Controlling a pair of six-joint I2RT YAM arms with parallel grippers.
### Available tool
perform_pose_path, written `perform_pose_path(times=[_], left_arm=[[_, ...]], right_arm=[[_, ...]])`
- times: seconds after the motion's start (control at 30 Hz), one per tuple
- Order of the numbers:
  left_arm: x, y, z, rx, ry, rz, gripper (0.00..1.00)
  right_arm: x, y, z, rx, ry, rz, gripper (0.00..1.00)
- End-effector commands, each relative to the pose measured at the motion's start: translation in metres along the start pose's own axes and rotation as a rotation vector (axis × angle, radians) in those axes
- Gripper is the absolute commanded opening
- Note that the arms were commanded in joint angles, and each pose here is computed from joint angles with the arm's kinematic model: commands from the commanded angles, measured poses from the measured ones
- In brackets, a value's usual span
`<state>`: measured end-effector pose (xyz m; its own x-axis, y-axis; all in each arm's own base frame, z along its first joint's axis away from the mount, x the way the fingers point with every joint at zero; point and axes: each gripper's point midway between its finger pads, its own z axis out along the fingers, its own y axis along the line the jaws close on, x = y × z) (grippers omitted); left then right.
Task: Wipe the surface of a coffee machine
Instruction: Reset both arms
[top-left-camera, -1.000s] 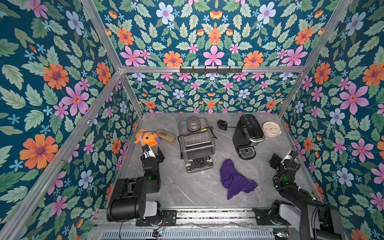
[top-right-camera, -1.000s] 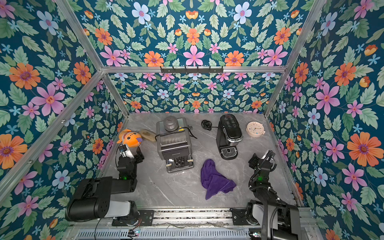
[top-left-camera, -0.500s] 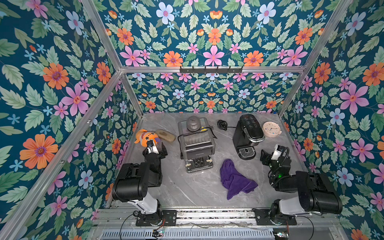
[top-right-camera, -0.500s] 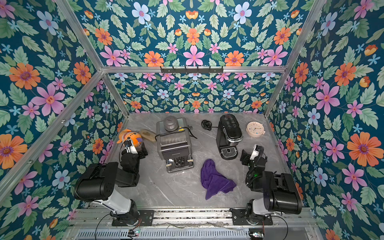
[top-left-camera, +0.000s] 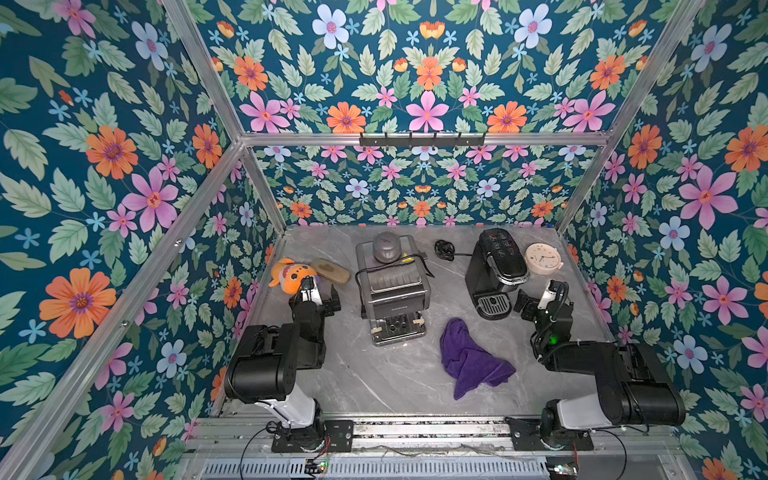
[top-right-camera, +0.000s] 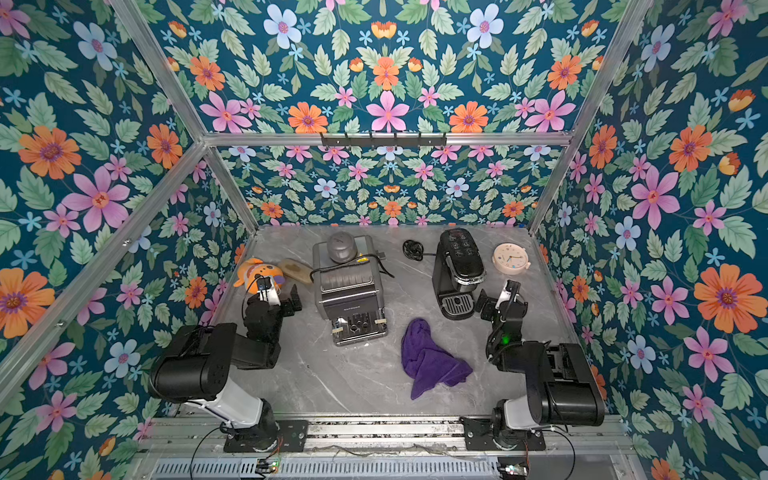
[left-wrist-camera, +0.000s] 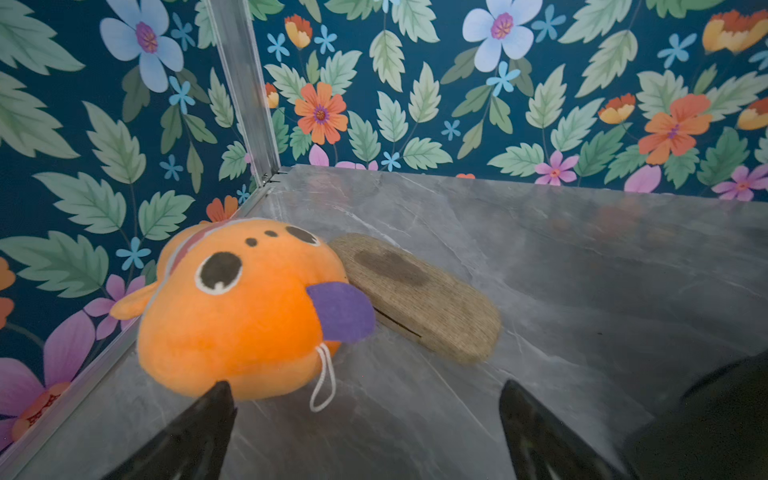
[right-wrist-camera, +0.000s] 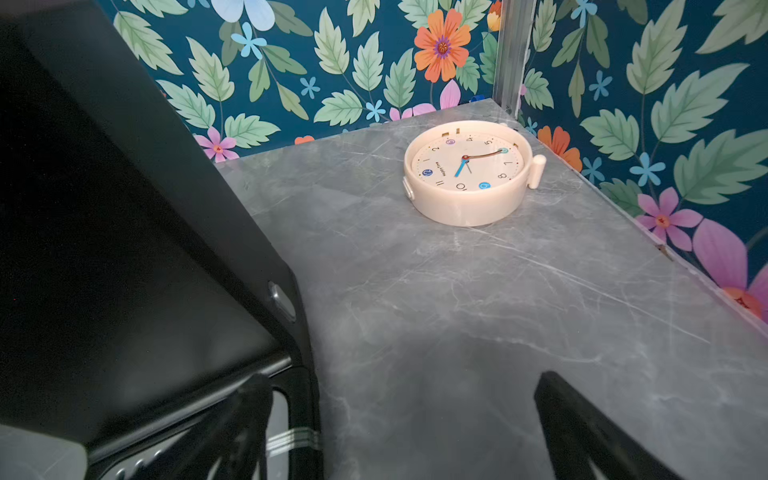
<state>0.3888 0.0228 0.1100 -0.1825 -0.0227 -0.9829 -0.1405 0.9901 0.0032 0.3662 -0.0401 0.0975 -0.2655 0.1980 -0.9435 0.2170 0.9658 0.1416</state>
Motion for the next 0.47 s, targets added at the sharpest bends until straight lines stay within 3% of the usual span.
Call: perform_pose_path(times=[0.0,0.43], left_arm=[[0.0012,-0.0051,0.001,0.031,0.007,0.019,1.0],[0.0012,-0.0042,0.0008,0.026,0.007,0.02,1.0]], right_arm=[[-0.0049,-0.0026,0.0002,0.019,-0.02,-0.016,0.99],[-0.0035,0.0032,0.0021,-0.012,-0.004,-0.031,0.99]])
